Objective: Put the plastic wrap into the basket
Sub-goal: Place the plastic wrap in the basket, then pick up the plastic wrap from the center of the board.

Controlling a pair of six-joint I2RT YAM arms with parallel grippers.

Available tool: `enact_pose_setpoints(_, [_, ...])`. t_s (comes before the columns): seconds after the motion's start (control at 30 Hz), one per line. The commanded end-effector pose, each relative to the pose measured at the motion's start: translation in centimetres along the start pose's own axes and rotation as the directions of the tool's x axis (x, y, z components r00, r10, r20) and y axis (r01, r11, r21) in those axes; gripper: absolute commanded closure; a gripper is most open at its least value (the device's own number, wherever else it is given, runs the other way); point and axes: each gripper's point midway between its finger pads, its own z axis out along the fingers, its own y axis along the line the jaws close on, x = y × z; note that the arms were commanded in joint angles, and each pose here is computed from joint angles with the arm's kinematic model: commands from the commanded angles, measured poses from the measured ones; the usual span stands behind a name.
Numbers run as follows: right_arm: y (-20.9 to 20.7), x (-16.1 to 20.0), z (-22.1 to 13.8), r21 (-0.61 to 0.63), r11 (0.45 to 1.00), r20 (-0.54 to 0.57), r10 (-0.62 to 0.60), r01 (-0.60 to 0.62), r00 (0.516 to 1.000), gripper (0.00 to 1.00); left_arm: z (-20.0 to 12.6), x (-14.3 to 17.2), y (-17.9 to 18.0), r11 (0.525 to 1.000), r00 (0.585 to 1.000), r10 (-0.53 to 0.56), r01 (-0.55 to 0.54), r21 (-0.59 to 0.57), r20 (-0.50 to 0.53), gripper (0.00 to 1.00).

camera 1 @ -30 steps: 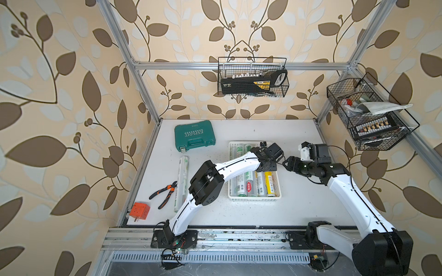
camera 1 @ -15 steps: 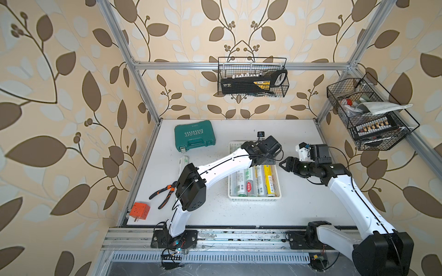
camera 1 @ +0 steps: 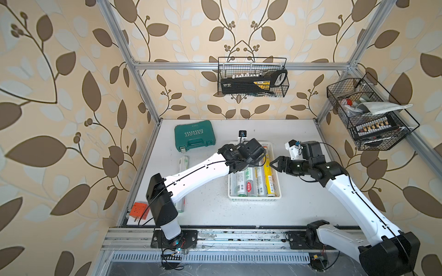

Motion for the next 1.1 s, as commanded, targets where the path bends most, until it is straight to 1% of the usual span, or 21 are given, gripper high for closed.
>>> enact_pose_setpoints(0.0, [1.2,-0.5,0.0,0.0,1.0,0.011,-0.011,0.011,1.0,0.28,-2.5,0.1,4.4,0.995,0.998,-0.007,0.013,-0.096,0.065,0.01])
enact_pose_setpoints(0.17, [2.7,-0.1,1.1,-0.041,0.999,-0.011,-0.033,0.032,0.999,0.28,-3.7,2.4,10.6,0.976,0.995,-0.02,0.042,-0.213,0.102,0.01])
enact_pose_setpoints(0.2, [3.0,0.0,1.2,-0.047,0.998,-0.017,-0.035,0.035,0.999,0.28,-3.8,3.0,12.1,0.967,0.993,-0.054,0.079,-0.241,0.109,0.01])
enact_pose_setpoints(0.3, [3.7,0.2,1.7,-0.062,0.997,-0.024,-0.045,0.044,0.999,0.27,-4.0,4.5,15.8,0.946,0.988,-0.107,0.137,-0.293,0.115,0.01])
enact_pose_setpoints(0.4, [4.2,0.4,2.1,-0.07,0.996,-0.034,-0.054,0.052,0.998,0.27,-4.1,5.7,18.9,0.927,0.977,-0.174,0.204,-0.315,0.121,0.01])
enact_pose_setpoints(0.47, [4.4,0.6,2.3,-0.07,0.996,-0.042,-0.059,0.056,0.997,0.27,-4.0,6.6,20.4,0.916,0.965,-0.234,0.26,-0.305,0.119,0.01])
enact_pose_setpoints(0.57, [4.5,0.8,2.6,-0.071,0.995,-0.05,-0.067,0.063,0.997,0.27,-3.7,7.9,22.2,0.899,0.942,-0.314,0.336,-0.283,0.121,0.01])
enact_pose_setpoints(0.7, [4.5,0.9,2.8,-0.071,0.995,-0.057,-0.078,0.074,0.995,0.27,-3.1,9.9,24.5,0.866,0.92,-0.375,0.392,-0.309,0.118,0.01])
enact_pose_setpoints(0.87, [4.3,1.1,3.1,-0.065,0.995,-0.066,-0.077,0.073,0.995,0.27,-0.8,11.7,25.3,0.845,0.887,-0.459,0.456,-0.281,0.059,0.01])
enact_pose_setpoints(1.07, [4.2,1.2,3.1,-0.06,0.995,-0.067,-0.082,0.078,0.994,0.27,1.3,12.6,26.5,0.81,0.856,-0.516,0.497,-0.31,0.024,0.01])
